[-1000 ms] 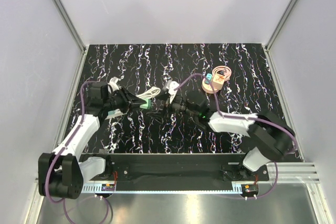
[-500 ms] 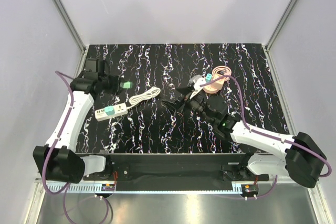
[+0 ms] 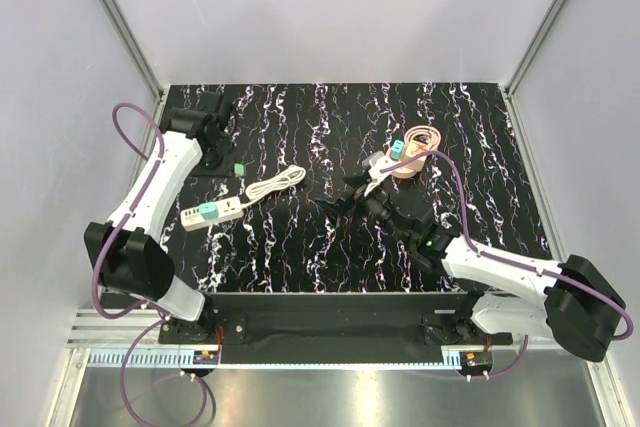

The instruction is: Insert the plug

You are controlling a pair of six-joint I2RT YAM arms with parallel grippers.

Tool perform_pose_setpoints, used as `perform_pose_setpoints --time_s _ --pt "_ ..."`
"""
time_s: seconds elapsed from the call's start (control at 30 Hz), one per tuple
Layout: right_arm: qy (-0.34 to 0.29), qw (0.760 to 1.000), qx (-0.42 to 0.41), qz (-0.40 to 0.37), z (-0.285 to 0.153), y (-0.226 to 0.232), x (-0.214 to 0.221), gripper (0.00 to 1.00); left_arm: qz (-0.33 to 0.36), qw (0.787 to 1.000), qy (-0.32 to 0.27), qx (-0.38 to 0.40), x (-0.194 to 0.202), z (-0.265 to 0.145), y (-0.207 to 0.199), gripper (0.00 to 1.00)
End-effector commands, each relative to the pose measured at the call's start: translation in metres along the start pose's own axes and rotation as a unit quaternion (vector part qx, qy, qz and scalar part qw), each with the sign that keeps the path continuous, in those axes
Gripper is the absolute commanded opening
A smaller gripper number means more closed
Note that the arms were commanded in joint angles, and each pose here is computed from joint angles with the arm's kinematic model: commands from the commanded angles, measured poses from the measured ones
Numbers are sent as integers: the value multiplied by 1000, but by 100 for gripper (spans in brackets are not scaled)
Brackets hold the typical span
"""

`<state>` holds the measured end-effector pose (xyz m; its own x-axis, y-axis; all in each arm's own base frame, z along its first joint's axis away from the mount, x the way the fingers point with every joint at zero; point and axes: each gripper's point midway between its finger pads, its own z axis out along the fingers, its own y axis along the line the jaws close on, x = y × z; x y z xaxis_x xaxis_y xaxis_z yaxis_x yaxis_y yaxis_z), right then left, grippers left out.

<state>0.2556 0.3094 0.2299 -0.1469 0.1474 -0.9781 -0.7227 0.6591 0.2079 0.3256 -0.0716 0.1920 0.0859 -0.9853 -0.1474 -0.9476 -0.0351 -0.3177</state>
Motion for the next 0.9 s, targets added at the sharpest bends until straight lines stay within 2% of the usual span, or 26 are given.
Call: perform_pose_setpoints --time_s 0.0,0.33,0.87 --pt "-33 999 5 -9 -5 0 -22 100 -21 994 -77 -78 -23 2 40 0" --pt "-39 999 4 -16 -8 0 -27 100 -24 981 -143 -129 -36 24 58 0" --pt "-29 999 8 -24 -5 -3 -18 100 -37 967 -185 -169 -46 47 85 0"
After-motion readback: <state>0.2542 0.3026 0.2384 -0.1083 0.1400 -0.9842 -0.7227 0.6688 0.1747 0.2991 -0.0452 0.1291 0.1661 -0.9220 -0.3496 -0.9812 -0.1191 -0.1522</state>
